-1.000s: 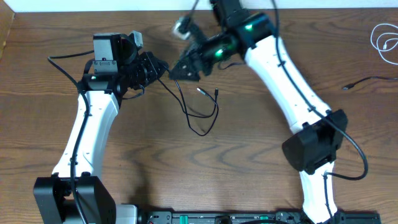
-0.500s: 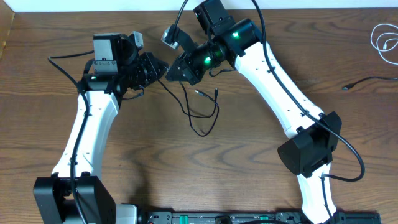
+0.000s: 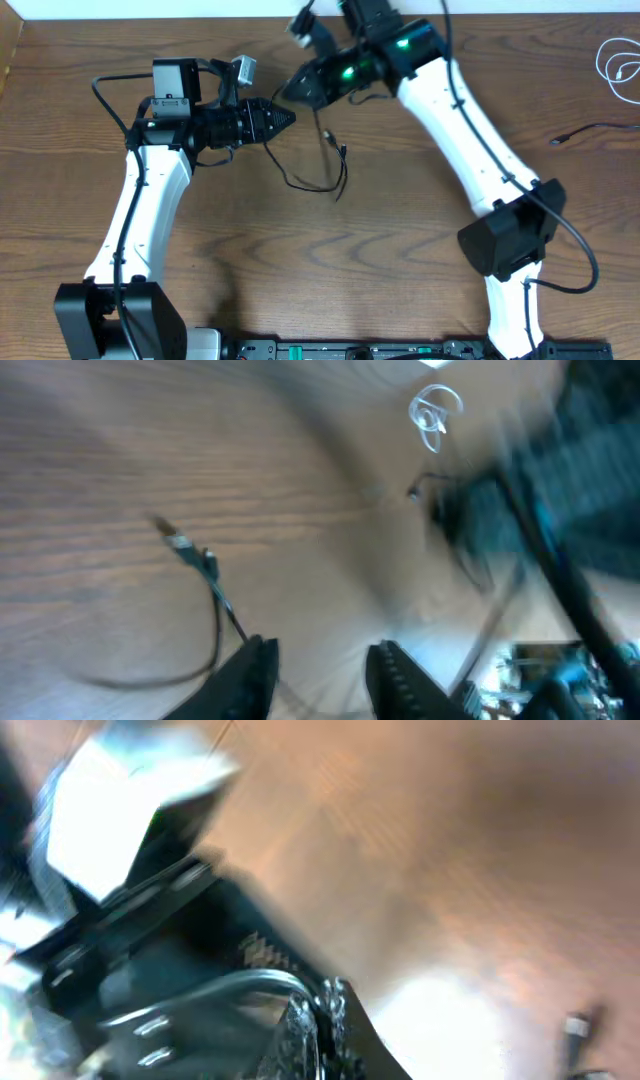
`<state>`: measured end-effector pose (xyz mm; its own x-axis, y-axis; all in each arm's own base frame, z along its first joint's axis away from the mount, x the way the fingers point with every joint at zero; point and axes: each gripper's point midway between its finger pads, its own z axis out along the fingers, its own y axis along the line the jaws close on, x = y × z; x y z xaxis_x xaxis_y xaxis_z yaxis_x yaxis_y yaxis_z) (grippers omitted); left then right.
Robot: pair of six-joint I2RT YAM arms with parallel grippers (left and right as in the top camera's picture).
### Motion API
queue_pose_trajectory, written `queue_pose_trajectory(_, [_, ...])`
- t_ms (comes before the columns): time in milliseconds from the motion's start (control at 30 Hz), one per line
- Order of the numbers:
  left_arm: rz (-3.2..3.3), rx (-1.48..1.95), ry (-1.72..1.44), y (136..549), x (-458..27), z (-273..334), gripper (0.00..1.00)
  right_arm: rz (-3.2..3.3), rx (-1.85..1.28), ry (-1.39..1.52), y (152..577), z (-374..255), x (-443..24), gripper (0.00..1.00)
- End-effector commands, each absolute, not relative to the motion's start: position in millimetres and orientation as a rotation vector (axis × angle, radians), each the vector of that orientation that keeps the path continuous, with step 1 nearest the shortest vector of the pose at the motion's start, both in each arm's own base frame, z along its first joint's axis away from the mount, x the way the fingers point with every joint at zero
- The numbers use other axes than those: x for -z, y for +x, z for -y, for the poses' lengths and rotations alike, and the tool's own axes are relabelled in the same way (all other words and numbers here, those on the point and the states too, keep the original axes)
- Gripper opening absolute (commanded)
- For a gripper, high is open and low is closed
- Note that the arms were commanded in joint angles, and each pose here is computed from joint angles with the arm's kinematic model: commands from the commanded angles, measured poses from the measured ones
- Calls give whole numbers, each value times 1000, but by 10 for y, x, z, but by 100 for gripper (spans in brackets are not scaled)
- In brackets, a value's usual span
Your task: Untangle cables
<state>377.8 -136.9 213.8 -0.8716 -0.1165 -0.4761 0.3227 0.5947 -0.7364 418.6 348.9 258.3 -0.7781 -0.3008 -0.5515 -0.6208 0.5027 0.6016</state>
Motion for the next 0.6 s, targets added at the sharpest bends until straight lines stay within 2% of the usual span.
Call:
queue_pose_trajectory(0, [-2226,1325,356,3611,-2377,1504,41,-2408,-1033,-434,4836,-2727,-2595,1])
queue_pose_trajectory(233, [-2242,1334,353,3579,-2352,1520,48,-2229,-1346,-571,4712,-2871,-2975,1])
queue_pose_trajectory(467, [-2274,1305,407,3523,-2290,1697,52,-2196,-1385,-695,4454,-3316,-3013,1])
queue_pose_trajectory(567, [-2276,1313,434,3486,-2288,1774,53,-2252,-1282,-637,4516,-3354,-2909,1])
